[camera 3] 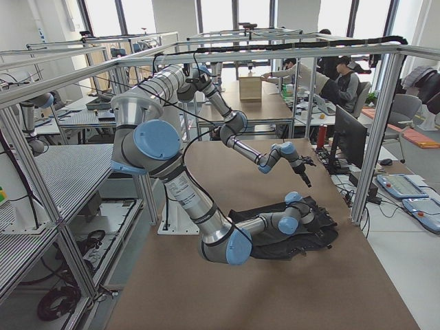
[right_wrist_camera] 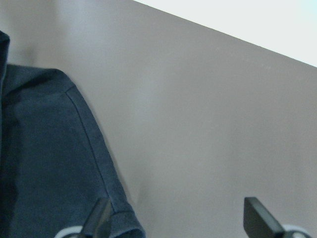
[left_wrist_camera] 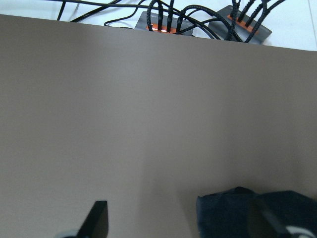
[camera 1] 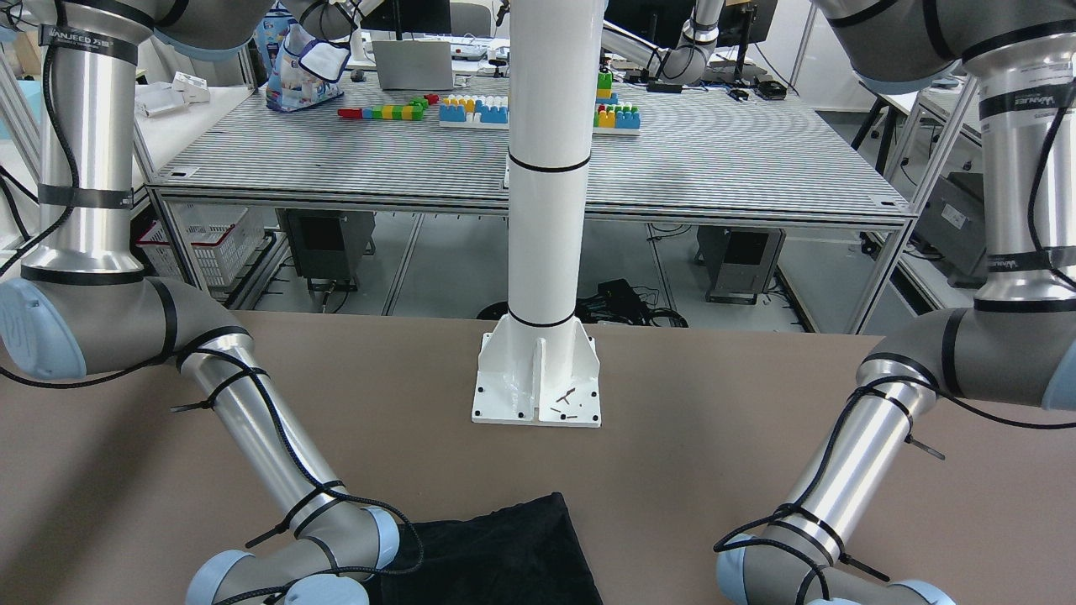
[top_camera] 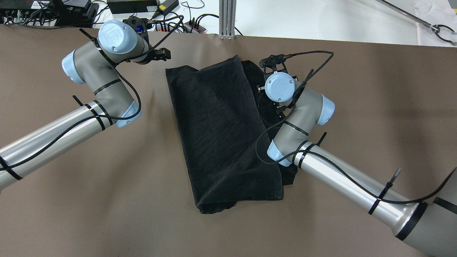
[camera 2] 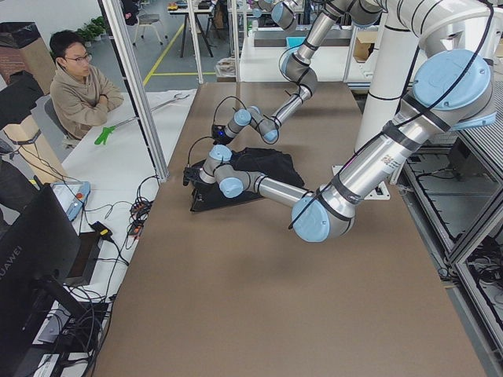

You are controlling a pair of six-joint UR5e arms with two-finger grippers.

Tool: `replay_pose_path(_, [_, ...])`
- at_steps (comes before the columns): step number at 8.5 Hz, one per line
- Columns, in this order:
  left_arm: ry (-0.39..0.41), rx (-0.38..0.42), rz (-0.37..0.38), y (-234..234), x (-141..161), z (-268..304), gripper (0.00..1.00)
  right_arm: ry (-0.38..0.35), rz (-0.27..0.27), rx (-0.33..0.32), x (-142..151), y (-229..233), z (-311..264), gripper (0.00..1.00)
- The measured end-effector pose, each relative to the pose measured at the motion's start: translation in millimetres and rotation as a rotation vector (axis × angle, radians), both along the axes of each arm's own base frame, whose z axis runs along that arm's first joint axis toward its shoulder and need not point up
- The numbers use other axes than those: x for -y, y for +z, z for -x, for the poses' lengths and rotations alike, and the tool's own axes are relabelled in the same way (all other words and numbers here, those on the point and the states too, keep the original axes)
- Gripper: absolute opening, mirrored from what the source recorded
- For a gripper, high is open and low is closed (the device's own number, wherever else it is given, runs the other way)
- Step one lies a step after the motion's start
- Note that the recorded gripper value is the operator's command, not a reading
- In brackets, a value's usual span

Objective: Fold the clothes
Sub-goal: 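Raise the right gripper and move it beside the shirt collar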

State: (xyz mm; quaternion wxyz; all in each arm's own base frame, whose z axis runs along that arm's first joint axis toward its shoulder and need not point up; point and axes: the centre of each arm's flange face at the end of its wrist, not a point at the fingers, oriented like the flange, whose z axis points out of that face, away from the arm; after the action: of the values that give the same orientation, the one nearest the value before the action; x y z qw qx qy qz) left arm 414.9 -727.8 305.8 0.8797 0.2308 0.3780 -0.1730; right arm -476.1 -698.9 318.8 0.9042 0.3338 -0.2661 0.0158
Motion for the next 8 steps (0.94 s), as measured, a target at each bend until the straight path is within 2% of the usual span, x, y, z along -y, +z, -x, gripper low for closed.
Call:
replay_pose_path(2, [-0.001,-0.002,0.001,-1.2,0.0,-0.4,1.00,-0.064,-0.027,0.002,-23.5,9.0,-37.3,0.95])
replay_pose_path(3, [-0.002,-0.003,0.001,-1.5,0.1,-0.4,1.00,-0.111,-0.066,-0.020,-42.4,20.0,-65.5,0.95])
replay_pose_path(4, [-0.003,-0.003,0.002,-1.3,0.1,-0.3,1.00,-0.162,-0.090,-0.014,-63.6,26.0,-91.7,0.95])
replay_pose_path(5, [-0.004,-0.002,0.002,-1.0,0.3,0.1,1.00,-0.205,-0.104,0.030,-86.3,21.0,-114.8,0.95])
replay_pose_path(6, [-0.007,-0.001,0.002,-0.3,0.7,0.8,1.00,-0.201,-0.096,0.102,-107.5,10.7,-133.4,0.95])
replay_pose_path(8, [-0.012,0.000,0.002,0.5,2.3,3.9,1.00,-0.132,0.007,0.330,-149.5,-10.9,-160.2,0.95])
